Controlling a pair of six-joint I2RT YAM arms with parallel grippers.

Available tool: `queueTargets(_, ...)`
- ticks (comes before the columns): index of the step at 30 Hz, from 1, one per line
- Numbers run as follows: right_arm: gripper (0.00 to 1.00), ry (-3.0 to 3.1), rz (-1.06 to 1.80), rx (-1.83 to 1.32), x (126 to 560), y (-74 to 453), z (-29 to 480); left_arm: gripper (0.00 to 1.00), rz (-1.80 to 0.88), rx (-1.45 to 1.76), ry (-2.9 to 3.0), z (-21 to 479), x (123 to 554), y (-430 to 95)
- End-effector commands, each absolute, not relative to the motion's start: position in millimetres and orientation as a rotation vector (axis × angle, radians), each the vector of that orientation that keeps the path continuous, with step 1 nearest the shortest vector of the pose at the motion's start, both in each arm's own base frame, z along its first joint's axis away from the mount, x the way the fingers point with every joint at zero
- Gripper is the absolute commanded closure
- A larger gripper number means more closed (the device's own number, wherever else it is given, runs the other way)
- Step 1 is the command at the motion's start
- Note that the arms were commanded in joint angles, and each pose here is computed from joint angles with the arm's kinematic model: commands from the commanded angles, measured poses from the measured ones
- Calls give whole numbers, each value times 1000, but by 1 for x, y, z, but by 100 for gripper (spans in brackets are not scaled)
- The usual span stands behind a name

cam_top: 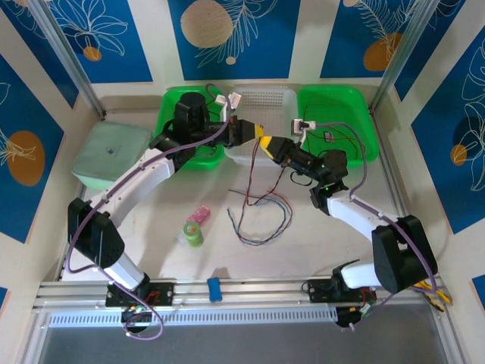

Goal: Untangle the cables

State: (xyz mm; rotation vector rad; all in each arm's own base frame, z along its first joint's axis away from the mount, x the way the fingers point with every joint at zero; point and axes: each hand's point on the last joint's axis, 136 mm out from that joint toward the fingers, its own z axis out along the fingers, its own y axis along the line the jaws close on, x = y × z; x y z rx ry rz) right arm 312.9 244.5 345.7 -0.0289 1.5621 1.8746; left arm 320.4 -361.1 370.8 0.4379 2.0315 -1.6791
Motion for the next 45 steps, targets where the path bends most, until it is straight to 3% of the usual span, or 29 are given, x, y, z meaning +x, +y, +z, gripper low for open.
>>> queueTargets(1,98,1475,1882,-103,304,245,370,100,-1694,486,1969,392,311,-358)
queueTargets(25,100,1487,1646,167,318,183,351,100,-1633,475,1998,385,315,-350)
queueTargets(45,100,1338,1289,504,286,53,353,100,-1409,364,2144,350,328,-308)
